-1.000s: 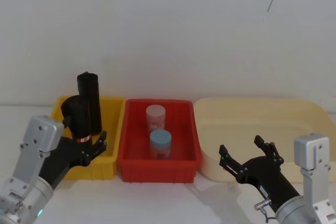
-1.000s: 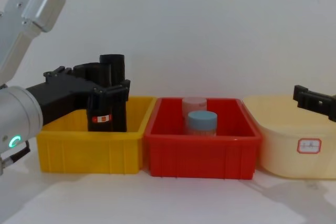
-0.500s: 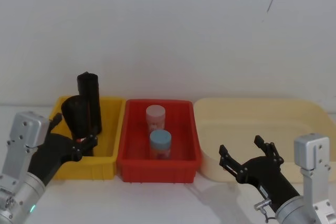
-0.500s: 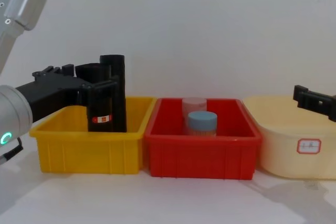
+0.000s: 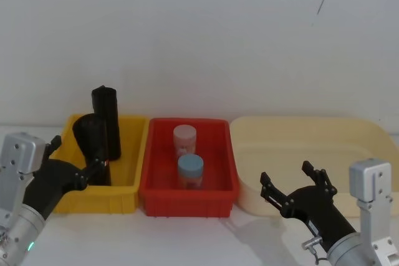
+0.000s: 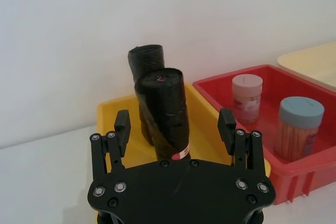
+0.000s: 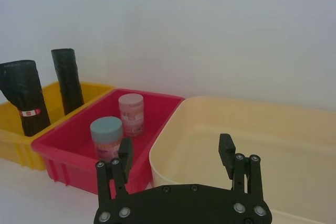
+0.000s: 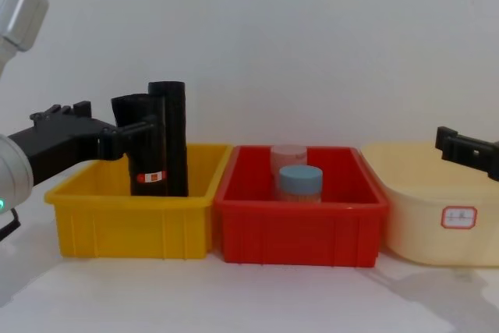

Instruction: Pick up the garbage bag with the one hand and transfer it to the other hand.

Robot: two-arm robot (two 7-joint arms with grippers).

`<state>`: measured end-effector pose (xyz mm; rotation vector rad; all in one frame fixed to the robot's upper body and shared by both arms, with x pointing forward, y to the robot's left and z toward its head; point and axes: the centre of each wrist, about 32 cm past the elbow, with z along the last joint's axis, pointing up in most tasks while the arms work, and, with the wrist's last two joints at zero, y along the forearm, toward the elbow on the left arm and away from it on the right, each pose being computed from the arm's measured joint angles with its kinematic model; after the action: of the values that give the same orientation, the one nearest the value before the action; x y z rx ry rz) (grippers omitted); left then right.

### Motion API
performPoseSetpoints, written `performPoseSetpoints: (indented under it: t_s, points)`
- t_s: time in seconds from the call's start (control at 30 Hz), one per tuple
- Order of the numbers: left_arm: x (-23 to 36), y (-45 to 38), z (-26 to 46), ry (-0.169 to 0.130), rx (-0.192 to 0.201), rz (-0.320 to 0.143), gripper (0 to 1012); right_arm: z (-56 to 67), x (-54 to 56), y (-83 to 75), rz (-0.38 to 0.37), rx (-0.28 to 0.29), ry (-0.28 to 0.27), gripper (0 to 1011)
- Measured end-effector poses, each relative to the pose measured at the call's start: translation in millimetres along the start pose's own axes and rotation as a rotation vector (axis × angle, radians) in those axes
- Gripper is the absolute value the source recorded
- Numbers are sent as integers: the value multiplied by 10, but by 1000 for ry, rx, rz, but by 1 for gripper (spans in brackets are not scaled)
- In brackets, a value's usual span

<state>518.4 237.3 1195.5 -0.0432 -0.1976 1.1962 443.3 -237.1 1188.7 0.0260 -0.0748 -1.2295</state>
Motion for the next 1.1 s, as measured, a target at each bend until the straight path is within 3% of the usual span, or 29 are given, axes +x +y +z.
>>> performPoseSetpoints:
  t_s: [0.2,0.53,1.1]
  points:
    - [27,-21,-22,5,5,13,1002,0,0,0,0,0,0,1000]
    - [63,-128,-57,16,5,18,1001,0,0,0,0,0,0,1000]
    - [120,-442,-142,43,6,-16,1002,0,0,0,0,0,0,1000]
